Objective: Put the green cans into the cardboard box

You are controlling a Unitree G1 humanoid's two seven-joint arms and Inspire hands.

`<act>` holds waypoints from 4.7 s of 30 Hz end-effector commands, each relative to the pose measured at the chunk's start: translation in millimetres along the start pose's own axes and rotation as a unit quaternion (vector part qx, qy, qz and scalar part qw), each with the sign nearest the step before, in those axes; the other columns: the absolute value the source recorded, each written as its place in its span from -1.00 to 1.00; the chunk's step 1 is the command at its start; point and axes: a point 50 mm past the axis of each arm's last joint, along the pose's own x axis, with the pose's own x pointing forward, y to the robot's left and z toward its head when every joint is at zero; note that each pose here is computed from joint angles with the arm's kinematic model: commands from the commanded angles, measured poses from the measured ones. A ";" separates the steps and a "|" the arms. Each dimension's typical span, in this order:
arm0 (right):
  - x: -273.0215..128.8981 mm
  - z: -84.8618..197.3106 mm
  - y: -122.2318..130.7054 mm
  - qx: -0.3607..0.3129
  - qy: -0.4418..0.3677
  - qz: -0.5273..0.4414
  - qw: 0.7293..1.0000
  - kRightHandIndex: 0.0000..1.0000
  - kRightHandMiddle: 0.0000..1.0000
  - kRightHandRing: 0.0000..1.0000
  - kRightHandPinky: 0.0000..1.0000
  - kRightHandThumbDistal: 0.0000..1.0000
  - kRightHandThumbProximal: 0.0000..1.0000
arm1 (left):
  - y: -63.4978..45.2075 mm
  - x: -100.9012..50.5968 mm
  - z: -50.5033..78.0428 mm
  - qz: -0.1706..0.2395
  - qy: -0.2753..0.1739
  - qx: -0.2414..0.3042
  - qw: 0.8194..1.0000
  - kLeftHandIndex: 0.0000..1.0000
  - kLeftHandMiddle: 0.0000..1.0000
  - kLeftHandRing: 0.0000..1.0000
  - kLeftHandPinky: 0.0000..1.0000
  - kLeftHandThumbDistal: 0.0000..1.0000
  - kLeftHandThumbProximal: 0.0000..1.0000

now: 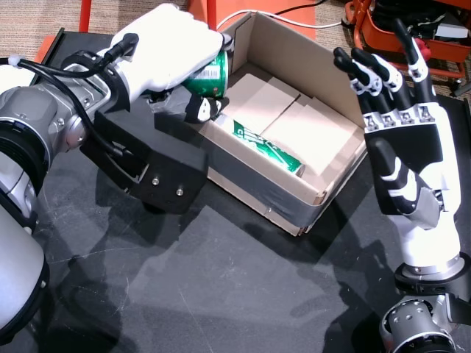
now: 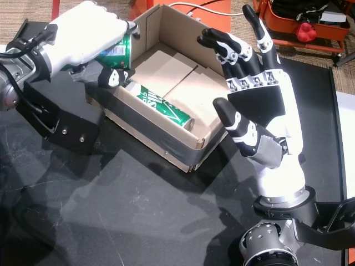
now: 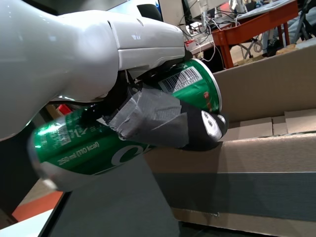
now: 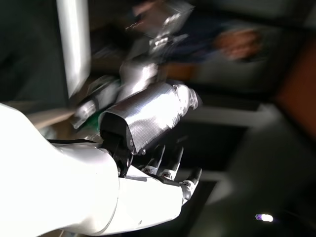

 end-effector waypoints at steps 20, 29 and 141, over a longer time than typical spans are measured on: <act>46.7 9.1 -57.8 -0.291 0.208 0.072 0.931 0.70 0.54 0.51 0.60 0.19 0.62 | 72.3 6.5 -13.9 0.108 -0.027 0.060 0.992 -0.93 -0.47 -0.05 0.41 -0.16 -0.74; 69.2 27.2 -67.9 -0.370 0.229 0.199 0.878 0.48 0.27 0.25 0.38 0.38 0.76 | 78.8 9.9 -9.6 0.131 -0.027 0.056 0.989 -0.82 -0.44 -0.06 0.38 -0.23 -0.59; 62.6 52.9 -47.4 -0.300 0.026 0.165 0.939 0.67 0.22 0.12 0.31 0.12 0.64 | -41.9 -165.4 9.1 0.414 -0.175 -0.559 0.697 -0.06 0.08 0.35 0.49 -0.30 -0.08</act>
